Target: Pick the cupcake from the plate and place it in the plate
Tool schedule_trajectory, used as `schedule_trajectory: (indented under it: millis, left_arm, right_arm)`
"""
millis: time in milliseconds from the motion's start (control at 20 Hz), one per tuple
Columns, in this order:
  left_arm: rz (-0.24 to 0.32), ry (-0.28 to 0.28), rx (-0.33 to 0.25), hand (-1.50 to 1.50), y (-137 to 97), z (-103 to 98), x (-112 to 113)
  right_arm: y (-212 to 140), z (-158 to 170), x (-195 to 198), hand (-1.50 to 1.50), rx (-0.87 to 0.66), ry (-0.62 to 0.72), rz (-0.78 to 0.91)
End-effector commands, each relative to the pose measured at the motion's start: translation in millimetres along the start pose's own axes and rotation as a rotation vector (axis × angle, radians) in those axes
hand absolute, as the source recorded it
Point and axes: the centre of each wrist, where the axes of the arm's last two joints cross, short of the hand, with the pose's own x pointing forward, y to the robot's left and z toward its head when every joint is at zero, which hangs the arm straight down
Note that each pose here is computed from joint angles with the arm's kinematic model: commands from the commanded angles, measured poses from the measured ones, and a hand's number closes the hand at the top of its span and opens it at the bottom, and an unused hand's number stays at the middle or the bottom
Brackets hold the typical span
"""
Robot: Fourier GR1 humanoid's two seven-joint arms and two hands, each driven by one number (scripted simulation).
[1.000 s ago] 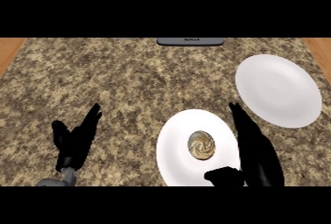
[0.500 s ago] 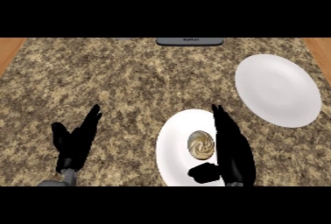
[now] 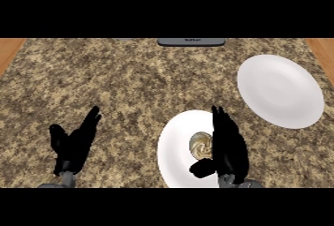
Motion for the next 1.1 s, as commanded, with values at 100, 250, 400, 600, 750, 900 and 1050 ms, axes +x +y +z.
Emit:
schedule_trajectory:
  millis: [100, 250, 400, 600, 750, 900, 1050]
  left_arm:
    - [0.005, 0.047, -0.011, 0.00, 4, 3, -17]
    - [0.003, 0.061, -0.011, 0.00, -11, 3, -8]
    - [0.022, 0.033, -0.006, 0.00, -25, -17, -1]
    - [-0.003, 0.051, -0.005, 0.00, 4, -15, -3]
    - [0.008, 0.054, -0.018, 0.00, -11, -5, -12]
    - [0.011, 0.034, -0.021, 0.00, 5, -10, -7]
    - [0.001, 0.055, -0.009, 0.00, -14, 7, -9]
  right_arm:
    - [17, 2, -6, -1.50, 0.042, 0.033, 0.020]
    - [5, -18, -11, -1.50, 0.045, 0.038, 0.012]
    - [31, -1, 3, 1.50, 0.141, 0.027, 0.144]
    - [27, -27, 1, 1.50, 0.095, -0.034, 0.161]
    - [37, -28, -3, 1.50, 0.050, -0.031, 0.162]
    - [20, -31, -4, 1.50, 0.041, -0.028, 0.197]
    - [25, -14, -10, 1.50, -0.083, -0.072, 0.187]
